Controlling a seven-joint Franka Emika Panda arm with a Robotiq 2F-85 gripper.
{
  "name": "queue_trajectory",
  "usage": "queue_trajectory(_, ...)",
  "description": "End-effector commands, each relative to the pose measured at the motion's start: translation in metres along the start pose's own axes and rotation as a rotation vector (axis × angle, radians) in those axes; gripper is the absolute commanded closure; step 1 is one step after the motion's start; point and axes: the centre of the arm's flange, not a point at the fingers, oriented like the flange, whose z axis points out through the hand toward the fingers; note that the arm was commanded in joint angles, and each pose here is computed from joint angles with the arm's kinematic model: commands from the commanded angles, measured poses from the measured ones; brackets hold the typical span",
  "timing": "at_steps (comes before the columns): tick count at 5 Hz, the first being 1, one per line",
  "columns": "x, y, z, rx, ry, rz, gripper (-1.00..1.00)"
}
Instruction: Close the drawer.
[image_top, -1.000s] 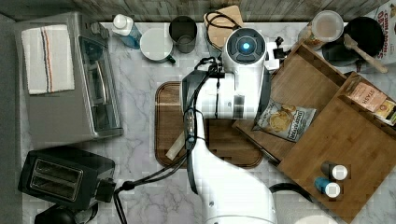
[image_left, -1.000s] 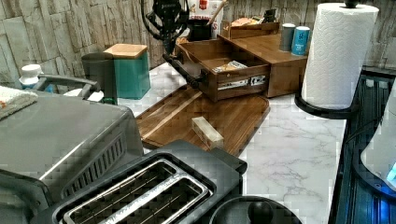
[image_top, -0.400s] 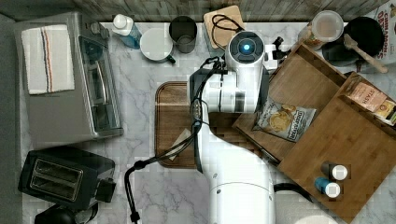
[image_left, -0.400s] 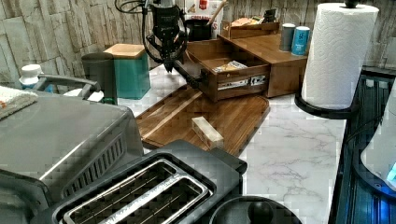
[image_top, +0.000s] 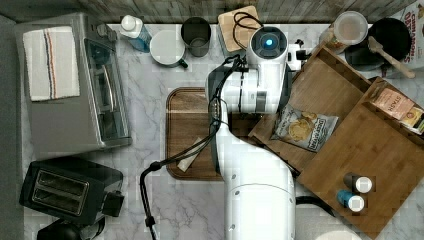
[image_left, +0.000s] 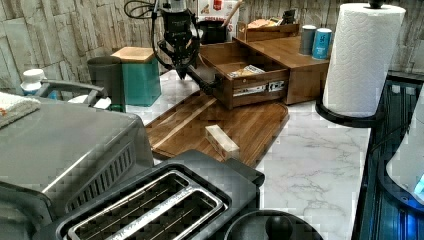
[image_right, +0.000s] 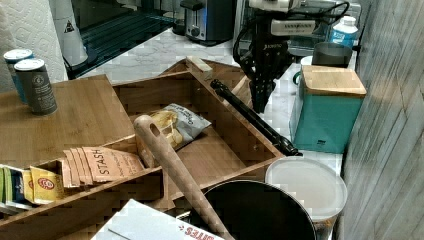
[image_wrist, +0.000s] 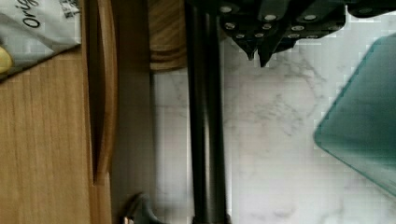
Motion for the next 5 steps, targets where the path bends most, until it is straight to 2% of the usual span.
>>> queue_trajectory(1, 0.045, -0.004, -0.037, 0.092, 0.077, 0.078, 1.0)
queue_trajectory(2, 0.047, 0.009, -0.042, 0.081, 0.034, 0.069, 1.0)
queue_trajectory(3, 0.046, 0.038, -0.039, 0.068, 0.02, 0.029, 1.0)
queue_trajectory(4, 0.048, 0.086, -0.034, 0.03, -0.015, -0.02, 1.0)
queue_trajectory(5, 0.049, 0.139, 0.002, 0.07, 0.011, -0.066, 1.0)
